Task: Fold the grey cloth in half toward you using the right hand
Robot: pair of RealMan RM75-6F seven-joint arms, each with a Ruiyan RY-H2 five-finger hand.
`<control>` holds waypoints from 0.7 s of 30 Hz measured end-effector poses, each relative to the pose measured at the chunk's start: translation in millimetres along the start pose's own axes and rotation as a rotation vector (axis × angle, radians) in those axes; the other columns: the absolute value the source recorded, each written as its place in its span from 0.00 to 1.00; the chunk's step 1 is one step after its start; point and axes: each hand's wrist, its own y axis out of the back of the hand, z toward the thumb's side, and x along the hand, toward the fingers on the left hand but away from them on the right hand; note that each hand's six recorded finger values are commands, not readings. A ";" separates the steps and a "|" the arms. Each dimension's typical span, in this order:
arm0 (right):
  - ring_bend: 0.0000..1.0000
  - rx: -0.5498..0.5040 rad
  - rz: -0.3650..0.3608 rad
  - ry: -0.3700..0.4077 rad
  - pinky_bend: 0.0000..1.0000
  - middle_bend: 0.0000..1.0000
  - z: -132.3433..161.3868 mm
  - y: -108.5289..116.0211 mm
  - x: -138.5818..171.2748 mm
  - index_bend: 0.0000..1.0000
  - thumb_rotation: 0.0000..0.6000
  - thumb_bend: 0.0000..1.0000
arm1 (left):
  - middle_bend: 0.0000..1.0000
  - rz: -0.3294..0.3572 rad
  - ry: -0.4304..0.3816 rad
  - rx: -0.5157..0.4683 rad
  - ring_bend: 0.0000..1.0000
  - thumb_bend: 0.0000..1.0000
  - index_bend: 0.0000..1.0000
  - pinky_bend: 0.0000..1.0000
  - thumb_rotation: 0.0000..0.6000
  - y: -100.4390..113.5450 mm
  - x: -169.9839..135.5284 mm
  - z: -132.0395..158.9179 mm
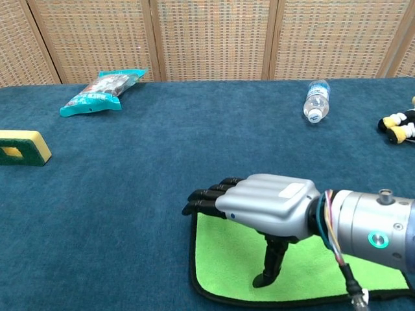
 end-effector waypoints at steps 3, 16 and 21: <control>0.00 0.007 -0.036 -0.016 0.00 0.00 -10.7 12.0 7.5 0.00 1.00 0.00 | 0.00 0.003 0.000 -0.002 0.00 0.14 0.00 0.00 1.00 0.9 -0.3 -0.3; 0.00 0.083 -0.224 -0.195 0.00 0.00 -106.9 54.5 71.7 0.00 1.00 0.00 | 0.00 0.012 -0.009 0.009 0.00 0.14 0.00 0.00 1.00 0.0 -4.9 2.2; 0.00 0.060 -0.296 -0.271 0.00 0.00 -146.9 55.9 104.6 0.00 1.00 0.00 | 0.00 0.024 -0.015 0.017 0.00 0.14 0.00 0.00 1.00 -0.4 -8.1 4.9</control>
